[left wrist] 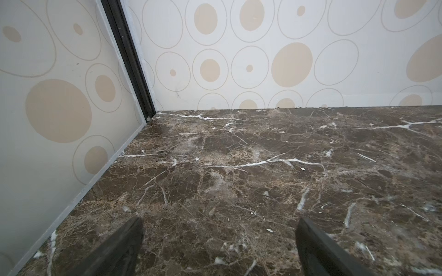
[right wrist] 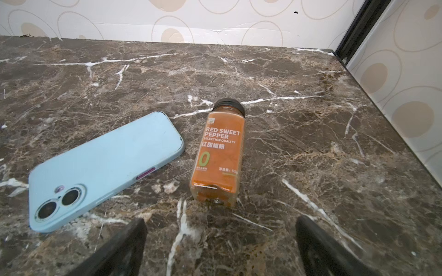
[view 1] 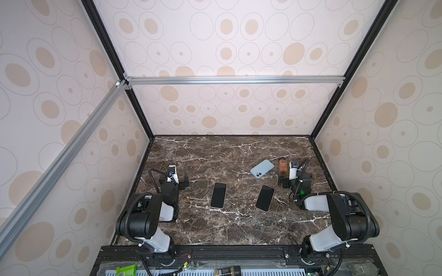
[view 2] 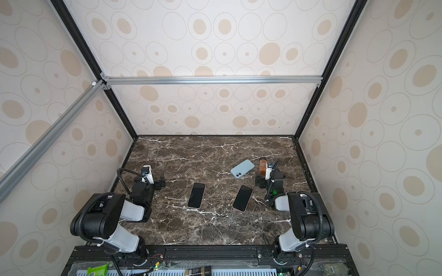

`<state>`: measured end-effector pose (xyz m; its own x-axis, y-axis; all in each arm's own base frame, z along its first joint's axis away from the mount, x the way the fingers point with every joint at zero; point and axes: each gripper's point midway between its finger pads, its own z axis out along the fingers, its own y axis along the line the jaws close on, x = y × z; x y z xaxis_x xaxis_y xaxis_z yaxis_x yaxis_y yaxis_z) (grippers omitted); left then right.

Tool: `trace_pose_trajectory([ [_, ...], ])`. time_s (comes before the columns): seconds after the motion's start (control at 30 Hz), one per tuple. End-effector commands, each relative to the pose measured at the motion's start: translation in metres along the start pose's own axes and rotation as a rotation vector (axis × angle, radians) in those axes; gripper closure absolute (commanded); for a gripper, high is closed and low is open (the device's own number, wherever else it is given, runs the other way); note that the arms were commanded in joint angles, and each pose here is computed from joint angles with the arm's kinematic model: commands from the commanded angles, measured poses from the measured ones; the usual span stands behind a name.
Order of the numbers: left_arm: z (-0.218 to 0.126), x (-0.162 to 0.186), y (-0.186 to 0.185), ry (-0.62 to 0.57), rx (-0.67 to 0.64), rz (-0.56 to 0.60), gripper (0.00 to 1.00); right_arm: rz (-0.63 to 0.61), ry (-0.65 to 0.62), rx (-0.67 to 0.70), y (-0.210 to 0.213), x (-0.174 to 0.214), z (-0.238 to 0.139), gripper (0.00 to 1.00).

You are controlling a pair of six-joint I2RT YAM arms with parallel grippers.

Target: Take the phone out of the phone case

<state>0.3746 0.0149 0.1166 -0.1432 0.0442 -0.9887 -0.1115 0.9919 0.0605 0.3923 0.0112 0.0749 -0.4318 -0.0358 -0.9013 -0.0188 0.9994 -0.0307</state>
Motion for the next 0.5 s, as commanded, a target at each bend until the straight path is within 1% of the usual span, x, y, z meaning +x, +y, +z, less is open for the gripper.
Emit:
trace_pose_trajectory([
  [0.0, 0.0024, -0.0131, 0.0023, -0.046, -0.003, 0.006, 0.01, -0.014, -0.028, -0.003, 0.0013, -0.0107, 0.0010, 0.00],
  [0.47, 0.0024, -0.0126, 0.0022, -0.044, -0.002, 0.006, 0.01, -0.013, -0.029, -0.003, 0.0010, -0.0111, 0.0010, 0.00],
])
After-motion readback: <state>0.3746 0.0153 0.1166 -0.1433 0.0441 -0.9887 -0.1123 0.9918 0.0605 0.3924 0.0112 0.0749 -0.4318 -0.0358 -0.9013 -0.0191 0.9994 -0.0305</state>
